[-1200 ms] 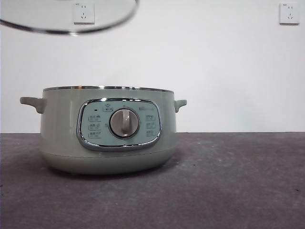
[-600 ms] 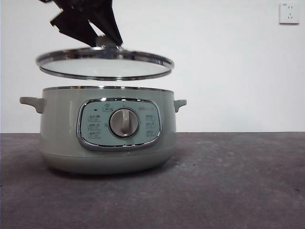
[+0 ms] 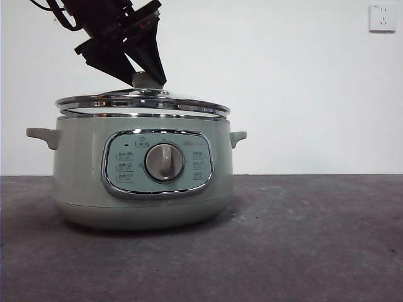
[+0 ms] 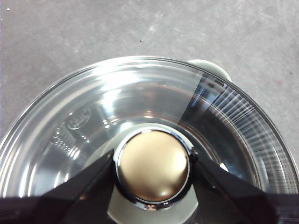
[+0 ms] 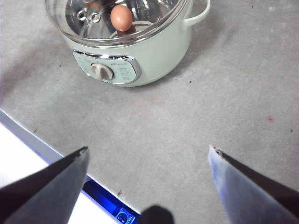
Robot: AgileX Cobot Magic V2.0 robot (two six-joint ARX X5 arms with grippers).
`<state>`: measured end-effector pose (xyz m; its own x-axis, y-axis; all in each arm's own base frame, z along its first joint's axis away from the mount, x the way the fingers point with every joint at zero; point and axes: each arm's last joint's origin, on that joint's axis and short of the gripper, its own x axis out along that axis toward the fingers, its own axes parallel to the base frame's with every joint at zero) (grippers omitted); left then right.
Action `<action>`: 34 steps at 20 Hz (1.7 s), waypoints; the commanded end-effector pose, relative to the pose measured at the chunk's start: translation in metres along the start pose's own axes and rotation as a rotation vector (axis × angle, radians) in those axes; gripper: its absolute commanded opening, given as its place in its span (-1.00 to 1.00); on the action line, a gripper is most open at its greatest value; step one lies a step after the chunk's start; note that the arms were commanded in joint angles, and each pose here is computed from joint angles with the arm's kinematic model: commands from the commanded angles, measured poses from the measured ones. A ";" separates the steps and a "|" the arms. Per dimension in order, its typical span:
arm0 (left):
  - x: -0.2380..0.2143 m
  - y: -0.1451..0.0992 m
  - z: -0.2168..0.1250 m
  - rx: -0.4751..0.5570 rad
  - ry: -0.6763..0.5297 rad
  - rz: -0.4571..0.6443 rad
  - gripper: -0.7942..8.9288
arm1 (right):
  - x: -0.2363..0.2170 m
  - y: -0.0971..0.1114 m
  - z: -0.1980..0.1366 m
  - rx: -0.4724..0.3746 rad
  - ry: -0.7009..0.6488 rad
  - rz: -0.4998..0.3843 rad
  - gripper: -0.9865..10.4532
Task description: Pick up the egg,open the lid,put the egg in the pot,close the lid
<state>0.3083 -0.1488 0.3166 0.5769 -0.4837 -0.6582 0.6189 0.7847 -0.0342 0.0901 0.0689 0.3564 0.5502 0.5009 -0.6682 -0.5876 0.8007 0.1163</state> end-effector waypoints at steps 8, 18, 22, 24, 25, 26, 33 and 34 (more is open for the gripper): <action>0.013 0.003 -0.001 0.008 0.014 -0.011 -0.85 | 0.002 0.000 -0.001 0.008 -0.001 0.000 -0.07; 0.012 0.002 -0.006 -0.009 0.068 -0.019 -0.24 | 0.002 0.000 0.000 0.007 -0.008 0.001 -0.07; 0.011 0.002 -0.005 -0.012 0.062 -0.018 -0.18 | 0.002 0.000 0.000 0.008 -0.007 0.001 -0.07; 0.009 0.002 -0.003 -0.012 0.063 -0.018 -0.18 | 0.002 0.000 0.000 0.008 -0.007 0.001 -0.07; 0.007 0.002 -0.001 -0.013 0.065 -0.018 -0.18 | 0.002 0.000 0.000 0.007 -0.007 0.001 -0.07; 0.005 0.002 0.000 -0.013 0.066 -0.018 -0.18 | 0.002 0.000 0.000 0.007 -0.007 0.001 -0.06; -0.033 -0.004 0.017 -0.012 0.064 -0.018 -0.18 | 0.002 0.000 0.000 0.007 -0.007 0.001 -0.06; -0.045 -0.006 0.019 -0.014 0.075 -0.024 -0.18 | 0.002 0.000 0.000 0.006 -0.007 0.001 -0.06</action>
<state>0.2919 -0.1406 0.3554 0.5148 -0.4629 -0.7216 0.6175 0.7841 -0.0625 0.0907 0.0693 0.3570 0.5543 0.5039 -0.6625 -0.5881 0.8003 0.1166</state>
